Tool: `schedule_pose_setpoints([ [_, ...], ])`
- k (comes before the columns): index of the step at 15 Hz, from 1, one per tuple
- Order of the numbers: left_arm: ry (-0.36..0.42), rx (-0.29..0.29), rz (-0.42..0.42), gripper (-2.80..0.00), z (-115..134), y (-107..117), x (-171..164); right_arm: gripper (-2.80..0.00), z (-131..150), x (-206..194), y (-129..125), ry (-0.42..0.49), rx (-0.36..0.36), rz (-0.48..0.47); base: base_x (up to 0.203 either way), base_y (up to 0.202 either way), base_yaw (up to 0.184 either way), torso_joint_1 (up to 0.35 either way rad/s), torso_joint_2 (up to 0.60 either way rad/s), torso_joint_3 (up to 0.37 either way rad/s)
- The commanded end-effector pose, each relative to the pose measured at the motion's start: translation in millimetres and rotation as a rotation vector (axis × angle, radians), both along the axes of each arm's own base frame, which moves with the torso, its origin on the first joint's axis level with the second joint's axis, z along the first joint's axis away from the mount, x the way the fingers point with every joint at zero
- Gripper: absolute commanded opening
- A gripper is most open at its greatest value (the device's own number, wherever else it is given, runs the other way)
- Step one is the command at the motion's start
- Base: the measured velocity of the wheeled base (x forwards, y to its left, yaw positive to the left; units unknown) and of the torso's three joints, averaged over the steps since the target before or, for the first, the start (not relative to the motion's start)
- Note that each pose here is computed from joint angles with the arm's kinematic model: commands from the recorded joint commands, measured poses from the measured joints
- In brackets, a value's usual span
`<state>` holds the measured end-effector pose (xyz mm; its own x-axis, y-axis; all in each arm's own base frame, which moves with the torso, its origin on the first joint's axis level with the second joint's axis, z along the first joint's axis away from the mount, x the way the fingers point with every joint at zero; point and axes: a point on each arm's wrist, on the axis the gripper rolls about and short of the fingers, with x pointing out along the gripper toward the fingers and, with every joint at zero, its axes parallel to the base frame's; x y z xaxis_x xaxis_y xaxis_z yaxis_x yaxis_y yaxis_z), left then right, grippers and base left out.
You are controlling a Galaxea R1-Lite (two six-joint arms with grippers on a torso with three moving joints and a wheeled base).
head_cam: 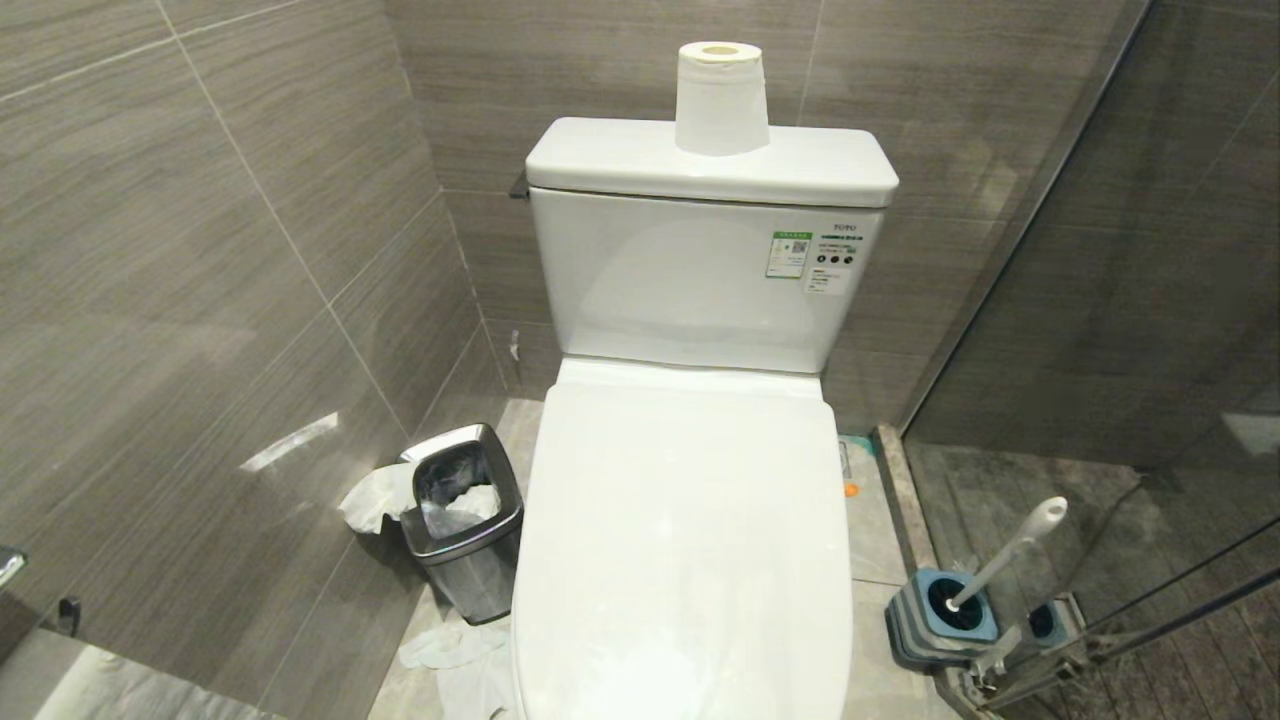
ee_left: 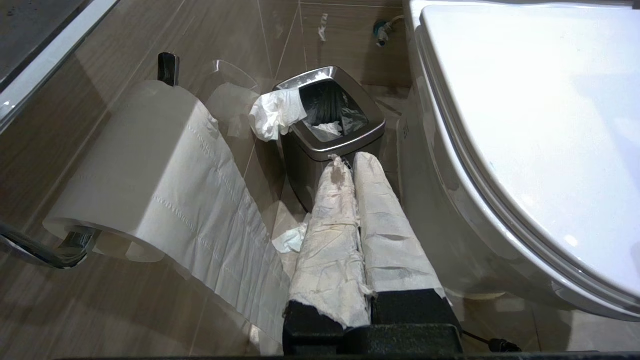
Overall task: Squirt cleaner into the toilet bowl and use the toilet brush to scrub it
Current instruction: Use the left hand to lift the toilet lid slightly
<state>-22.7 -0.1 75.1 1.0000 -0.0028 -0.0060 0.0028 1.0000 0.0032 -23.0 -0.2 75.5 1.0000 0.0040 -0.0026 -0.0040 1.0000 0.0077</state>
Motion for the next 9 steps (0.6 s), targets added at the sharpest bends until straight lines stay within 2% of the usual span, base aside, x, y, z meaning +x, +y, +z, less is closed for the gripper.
schedule_pose_setpoints([
  [1, 0.003, 0.0, 0.0, -2.8, -0.4, 0.0, 0.2, -2.8, 0.0, 0.0, 0.0, 0.001, 0.0, 0.001, 0.0, 0.0, 0.0, 0.0, 0.0, 0.0],
  [9, 0.003, 0.0, 0.0, -2.8, -0.4, 0.0, 0.2, -2.8, 0.0, 0.0, 0.0, 0.001, 0.0, 0.001, 0.0, 0.0, 0.0, 0.0, 0.0, 0.0],
])
